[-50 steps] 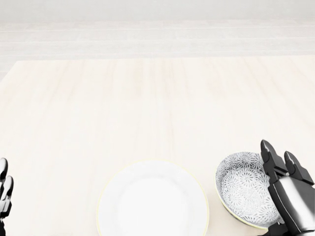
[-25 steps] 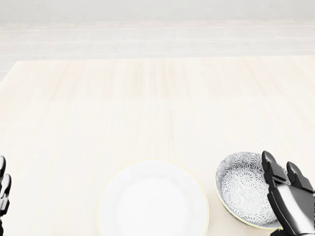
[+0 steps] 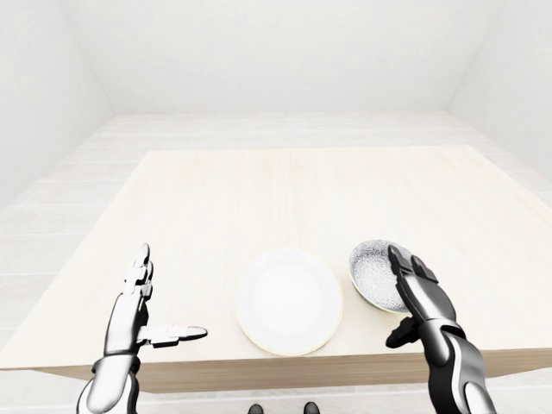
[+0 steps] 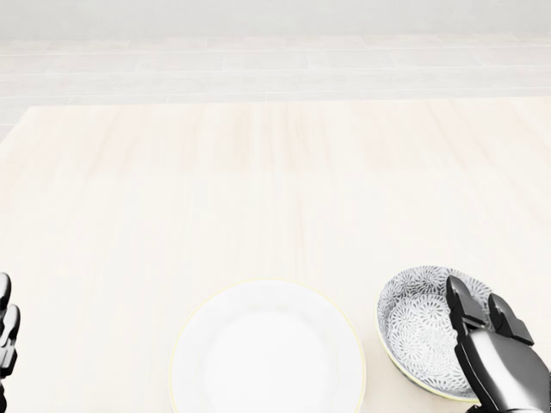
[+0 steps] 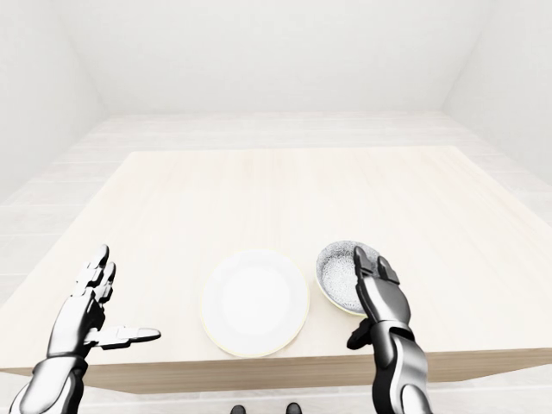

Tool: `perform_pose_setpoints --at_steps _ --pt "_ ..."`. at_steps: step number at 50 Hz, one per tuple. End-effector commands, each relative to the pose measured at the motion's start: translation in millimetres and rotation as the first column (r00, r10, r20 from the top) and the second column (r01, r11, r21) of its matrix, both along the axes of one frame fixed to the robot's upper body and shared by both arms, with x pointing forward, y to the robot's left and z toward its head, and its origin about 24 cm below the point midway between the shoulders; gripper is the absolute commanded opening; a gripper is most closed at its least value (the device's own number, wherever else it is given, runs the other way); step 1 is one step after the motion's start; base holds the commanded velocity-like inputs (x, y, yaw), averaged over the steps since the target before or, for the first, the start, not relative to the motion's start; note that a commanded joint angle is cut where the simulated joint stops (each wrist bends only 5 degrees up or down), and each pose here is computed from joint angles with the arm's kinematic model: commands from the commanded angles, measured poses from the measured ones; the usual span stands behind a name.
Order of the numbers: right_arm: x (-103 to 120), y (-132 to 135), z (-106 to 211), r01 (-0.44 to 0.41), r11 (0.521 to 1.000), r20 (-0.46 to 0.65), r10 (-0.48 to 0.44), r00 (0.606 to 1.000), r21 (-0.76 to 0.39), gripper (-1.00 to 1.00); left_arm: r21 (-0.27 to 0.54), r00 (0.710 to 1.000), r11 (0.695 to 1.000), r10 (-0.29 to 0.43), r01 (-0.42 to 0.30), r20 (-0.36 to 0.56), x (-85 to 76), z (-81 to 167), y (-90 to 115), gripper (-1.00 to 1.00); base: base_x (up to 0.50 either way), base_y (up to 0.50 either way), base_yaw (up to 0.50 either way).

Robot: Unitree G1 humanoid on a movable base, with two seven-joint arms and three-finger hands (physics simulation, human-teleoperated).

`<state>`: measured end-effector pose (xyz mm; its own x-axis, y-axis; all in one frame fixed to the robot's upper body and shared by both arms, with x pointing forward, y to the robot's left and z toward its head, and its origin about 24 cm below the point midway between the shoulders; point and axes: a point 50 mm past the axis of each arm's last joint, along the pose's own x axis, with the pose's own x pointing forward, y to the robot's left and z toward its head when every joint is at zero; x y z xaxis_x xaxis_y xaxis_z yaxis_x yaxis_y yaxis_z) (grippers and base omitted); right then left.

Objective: Put the bowl on the plate.

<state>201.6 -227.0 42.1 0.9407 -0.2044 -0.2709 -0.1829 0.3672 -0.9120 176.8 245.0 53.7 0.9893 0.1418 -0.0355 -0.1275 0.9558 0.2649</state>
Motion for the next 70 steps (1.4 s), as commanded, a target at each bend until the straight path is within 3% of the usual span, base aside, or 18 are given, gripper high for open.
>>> perform_pose_setpoints --at_steps 1,15,17,18,20,29,43,53,59,70 --pt "2.9 4.2 -4.6 -0.021 1.000 -0.014 0.021 1.000 0.001 1.00 0.004 1.000 1.000 0.003 -0.003 0.000 -0.4 0.4 0.5 1.00 0.00 0.00 0.00" --pt "3.1 8.1 -10.3 -0.033 0.999 -0.026 0.033 0.999 0.012 1.00 0.003 1.000 1.000 0.003 -0.003 -0.001 -0.1 0.5 1.4 1.00 0.00 0.00 0.00" --pt "3.4 8.8 -10.0 -0.037 0.999 -0.027 0.037 0.999 0.012 0.89 0.004 1.000 1.000 0.003 -0.003 -0.002 0.0 0.0 1.2 1.00 0.00 0.00 0.00" --pt "3.3 9.1 -9.9 -0.038 0.999 -0.028 0.039 0.999 0.015 0.65 0.002 1.000 1.000 0.003 -0.003 -0.002 0.0 -0.2 1.1 1.00 0.00 0.00 0.00" --pt "3.1 9.2 -10.2 -0.040 0.999 -0.031 0.040 0.999 0.016 0.46 0.004 1.000 1.000 0.004 -0.004 -0.002 0.0 -0.2 1.4 1.00 0.00 0.00 0.00" --pt "2.3 9.4 -9.9 -0.041 0.999 -0.031 0.042 0.999 0.020 0.40 0.005 1.000 1.000 0.004 -0.004 -0.002 -0.1 -0.2 1.5 1.00 0.00 0.00 0.00" --pt "1.6 9.3 -10.6 -0.040 0.999 -0.035 0.041 0.999 0.031 0.10 0.008 1.000 1.000 0.008 -0.008 -0.002 0.9 -0.5 1.3 1.00 0.00 0.00 0.00" --pt "1.5 8.1 -8.5 -0.036 0.999 -0.029 0.037 0.999 0.031 -0.16 0.011 1.000 1.000 0.010 -0.010 -0.003 0.6 -0.2 1.3 1.00 0.00 0.00 0.00" --pt "1.3 8.0 -8.4 -0.034 0.999 -0.028 0.035 0.999 0.040 -0.46 0.011 1.000 1.000 0.009 -0.009 -0.002 1.2 0.9 0.9 1.00 0.00 0.00 0.00" --pt "6.0 9.8 -2.6 -0.054 0.998 -0.019 0.055 0.998 0.030 -0.55 0.009 1.000 1.000 0.002 -0.002 -0.001 4.3 1.6 -2.3 1.00 0.00 0.00 0.00"
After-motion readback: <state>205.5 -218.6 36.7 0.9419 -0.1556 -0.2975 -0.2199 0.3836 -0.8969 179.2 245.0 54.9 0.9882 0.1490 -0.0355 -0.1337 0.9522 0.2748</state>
